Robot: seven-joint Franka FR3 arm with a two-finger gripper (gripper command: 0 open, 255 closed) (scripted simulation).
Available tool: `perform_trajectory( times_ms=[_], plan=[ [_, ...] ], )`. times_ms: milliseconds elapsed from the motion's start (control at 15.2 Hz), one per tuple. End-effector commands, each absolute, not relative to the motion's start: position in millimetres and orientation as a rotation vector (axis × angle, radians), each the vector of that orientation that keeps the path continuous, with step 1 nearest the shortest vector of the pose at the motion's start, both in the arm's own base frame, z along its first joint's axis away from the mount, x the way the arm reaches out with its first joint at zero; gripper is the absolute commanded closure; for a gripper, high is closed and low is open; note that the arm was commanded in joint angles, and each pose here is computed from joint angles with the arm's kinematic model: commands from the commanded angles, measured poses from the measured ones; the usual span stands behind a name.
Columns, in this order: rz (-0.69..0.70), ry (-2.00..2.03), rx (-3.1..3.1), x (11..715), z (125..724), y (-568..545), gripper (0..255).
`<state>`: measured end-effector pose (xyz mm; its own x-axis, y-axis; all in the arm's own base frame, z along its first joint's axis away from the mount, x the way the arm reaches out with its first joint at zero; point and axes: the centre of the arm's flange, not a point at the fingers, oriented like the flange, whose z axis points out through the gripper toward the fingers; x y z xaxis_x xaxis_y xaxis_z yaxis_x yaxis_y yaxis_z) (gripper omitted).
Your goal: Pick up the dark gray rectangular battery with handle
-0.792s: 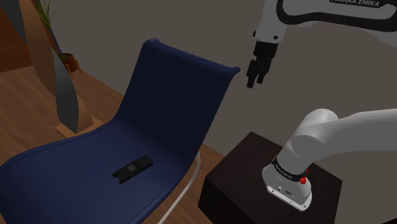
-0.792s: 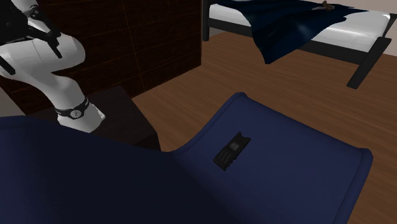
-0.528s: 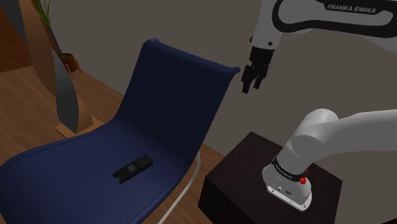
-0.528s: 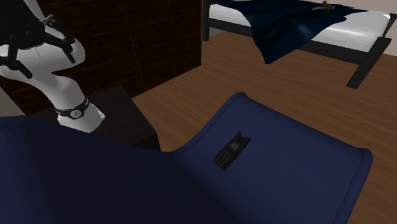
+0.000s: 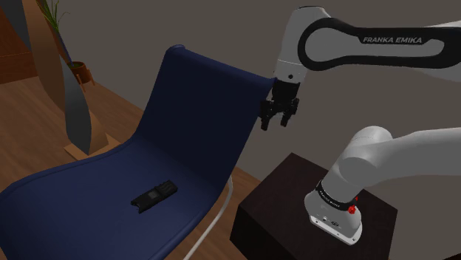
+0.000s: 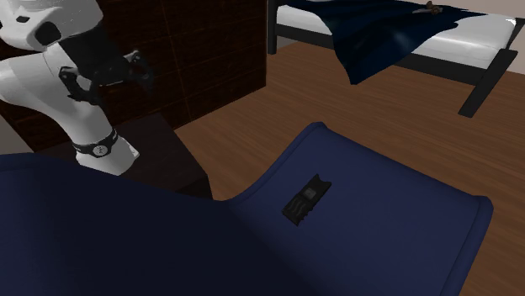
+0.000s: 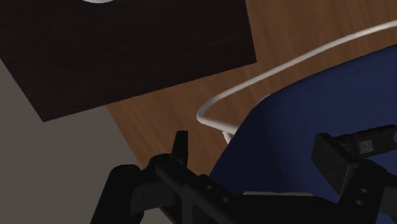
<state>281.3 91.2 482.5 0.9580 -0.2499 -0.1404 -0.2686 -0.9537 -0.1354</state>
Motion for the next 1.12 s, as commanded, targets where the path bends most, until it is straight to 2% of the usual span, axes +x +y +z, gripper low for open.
perform_trajectory(
  times_ms=[0,1056],
  plan=[
    [0.184,0.484,-2.937,284,467,114,0],
    [0.194,1.114,-2.726,343,345,265,0]
  ],
)
